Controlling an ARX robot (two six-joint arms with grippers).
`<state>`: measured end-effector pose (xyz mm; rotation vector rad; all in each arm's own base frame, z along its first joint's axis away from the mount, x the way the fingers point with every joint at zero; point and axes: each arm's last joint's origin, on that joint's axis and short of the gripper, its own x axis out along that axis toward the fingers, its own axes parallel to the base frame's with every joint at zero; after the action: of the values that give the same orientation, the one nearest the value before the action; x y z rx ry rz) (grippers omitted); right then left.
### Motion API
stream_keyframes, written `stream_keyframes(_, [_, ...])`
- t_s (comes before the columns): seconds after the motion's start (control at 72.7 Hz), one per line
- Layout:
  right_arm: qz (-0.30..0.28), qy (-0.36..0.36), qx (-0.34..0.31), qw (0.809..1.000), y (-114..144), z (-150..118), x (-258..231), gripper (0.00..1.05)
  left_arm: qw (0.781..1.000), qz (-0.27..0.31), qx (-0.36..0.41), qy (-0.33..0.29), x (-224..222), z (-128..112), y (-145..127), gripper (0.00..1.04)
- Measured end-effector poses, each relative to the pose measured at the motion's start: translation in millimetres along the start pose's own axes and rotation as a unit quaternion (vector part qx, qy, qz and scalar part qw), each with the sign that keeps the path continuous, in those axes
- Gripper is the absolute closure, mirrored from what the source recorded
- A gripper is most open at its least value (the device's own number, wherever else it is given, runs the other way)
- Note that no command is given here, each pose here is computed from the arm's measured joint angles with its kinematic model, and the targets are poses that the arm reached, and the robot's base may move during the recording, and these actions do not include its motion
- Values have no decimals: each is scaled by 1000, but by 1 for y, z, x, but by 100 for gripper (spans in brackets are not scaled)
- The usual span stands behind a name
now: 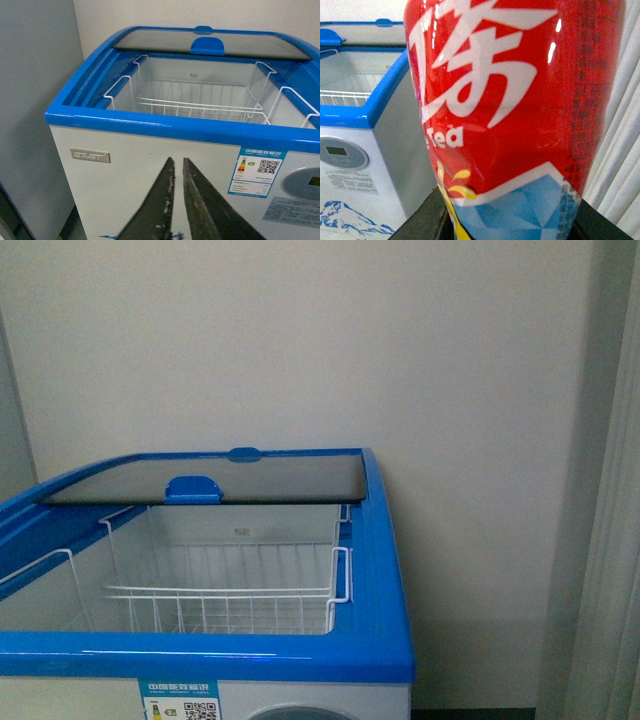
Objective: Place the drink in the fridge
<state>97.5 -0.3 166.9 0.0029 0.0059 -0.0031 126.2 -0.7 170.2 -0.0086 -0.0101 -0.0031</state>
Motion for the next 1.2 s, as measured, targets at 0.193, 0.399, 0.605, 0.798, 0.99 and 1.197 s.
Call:
stream_keyframes(0.193, [0, 0, 0, 1000, 0, 0, 0, 68, 1000, -1, 1, -2, -7, 1, 0, 102])
stream_keyframes(0.399, [0, 0, 0, 1000, 0, 0, 0, 68, 1000, -1, 2, -2, -11, 1, 0, 102])
stream_keyframes(0.605, [0, 0, 0, 1000, 0, 0, 0, 68, 1000, -1, 2, -2, -16, 1, 0, 102])
stream_keyframes(0.798, [0, 0, 0, 1000, 0, 0, 0, 68, 1000, 0, 2, 14, -25, -4, 0, 102])
stream_keyframes(0.99, [1, 0, 0, 1000, 0, 0, 0, 68, 1000, -1, 2, 0, -29, -2, 0, 102])
stream_keyframes(1.197, [0, 0, 0, 1000, 0, 0, 0, 68, 1000, -1, 2, 0, -29, -2, 0, 101])
